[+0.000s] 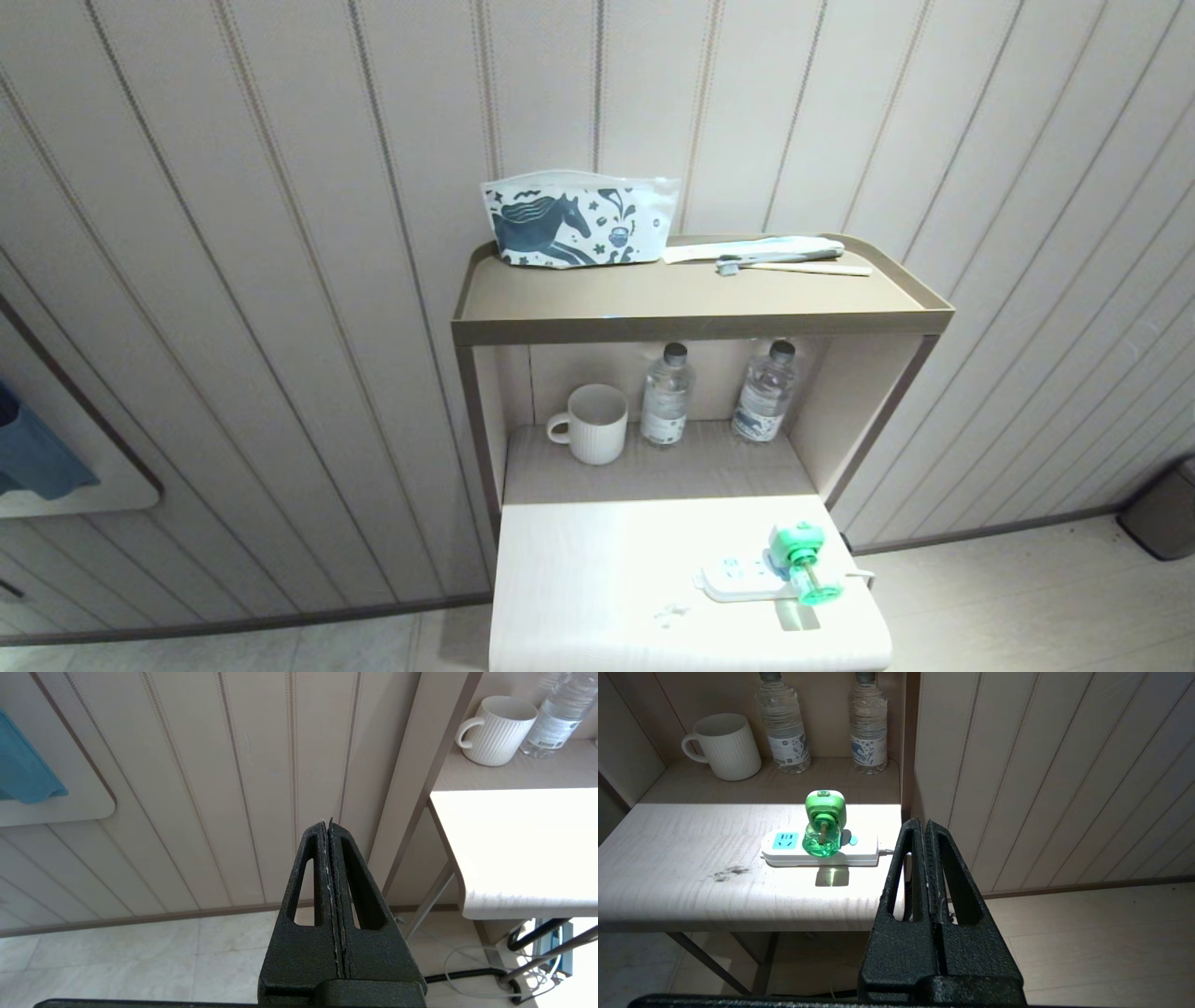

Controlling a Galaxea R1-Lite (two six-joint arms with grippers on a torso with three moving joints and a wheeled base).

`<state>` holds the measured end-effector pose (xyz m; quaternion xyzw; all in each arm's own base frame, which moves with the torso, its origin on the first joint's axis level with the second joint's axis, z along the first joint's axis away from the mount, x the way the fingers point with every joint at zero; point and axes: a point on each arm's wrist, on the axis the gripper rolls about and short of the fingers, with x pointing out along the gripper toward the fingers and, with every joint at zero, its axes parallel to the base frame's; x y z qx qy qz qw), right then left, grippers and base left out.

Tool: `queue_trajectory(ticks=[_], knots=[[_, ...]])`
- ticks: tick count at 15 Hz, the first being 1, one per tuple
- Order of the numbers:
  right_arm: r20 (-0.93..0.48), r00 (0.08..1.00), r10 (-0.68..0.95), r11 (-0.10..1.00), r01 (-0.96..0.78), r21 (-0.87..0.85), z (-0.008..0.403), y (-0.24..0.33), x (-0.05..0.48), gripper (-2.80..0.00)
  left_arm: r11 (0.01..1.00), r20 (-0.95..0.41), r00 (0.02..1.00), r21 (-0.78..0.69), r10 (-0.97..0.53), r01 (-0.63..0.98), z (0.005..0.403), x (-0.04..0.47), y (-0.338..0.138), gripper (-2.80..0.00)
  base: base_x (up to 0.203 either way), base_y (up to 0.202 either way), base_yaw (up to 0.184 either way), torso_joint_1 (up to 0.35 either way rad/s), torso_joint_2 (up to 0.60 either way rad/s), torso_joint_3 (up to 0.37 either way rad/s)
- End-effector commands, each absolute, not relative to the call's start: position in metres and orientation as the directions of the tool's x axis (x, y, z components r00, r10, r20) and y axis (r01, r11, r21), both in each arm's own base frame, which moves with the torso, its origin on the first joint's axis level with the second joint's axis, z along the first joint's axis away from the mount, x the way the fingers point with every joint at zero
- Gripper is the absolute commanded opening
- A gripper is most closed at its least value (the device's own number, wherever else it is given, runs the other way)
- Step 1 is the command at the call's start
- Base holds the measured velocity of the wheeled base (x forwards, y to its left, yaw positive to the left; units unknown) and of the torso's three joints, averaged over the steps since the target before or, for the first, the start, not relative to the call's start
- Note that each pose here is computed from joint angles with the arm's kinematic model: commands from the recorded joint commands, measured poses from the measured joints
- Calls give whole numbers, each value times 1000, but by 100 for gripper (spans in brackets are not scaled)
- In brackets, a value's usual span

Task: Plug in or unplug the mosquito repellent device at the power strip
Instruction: Hold the socket with your left hand and unplug it with your right hand

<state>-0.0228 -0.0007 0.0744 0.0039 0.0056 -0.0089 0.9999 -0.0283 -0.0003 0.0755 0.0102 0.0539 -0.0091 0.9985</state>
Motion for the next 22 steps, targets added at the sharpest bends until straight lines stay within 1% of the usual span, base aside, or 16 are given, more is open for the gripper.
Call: queue_trajectory(ticks=[1,20,22], knots=[[-15,1000,-17,1000,17,7,74,-1,-22,-280,1000,-109,994,20,-17,19,76,-28,0,-280,0,0,0,0,0,0],[-14,1000,-6,1000,6,-8,76,0,-23,-280,1000,-110,994,20,-17,19,75,-28,0,-280,0,0,0,0,0,0],[4,1000,9,1000,-9,-10,89,0,-28,-280,1000,-109,994,20,-17,19,76,-28,0,-280,0,0,0,0,0,0]])
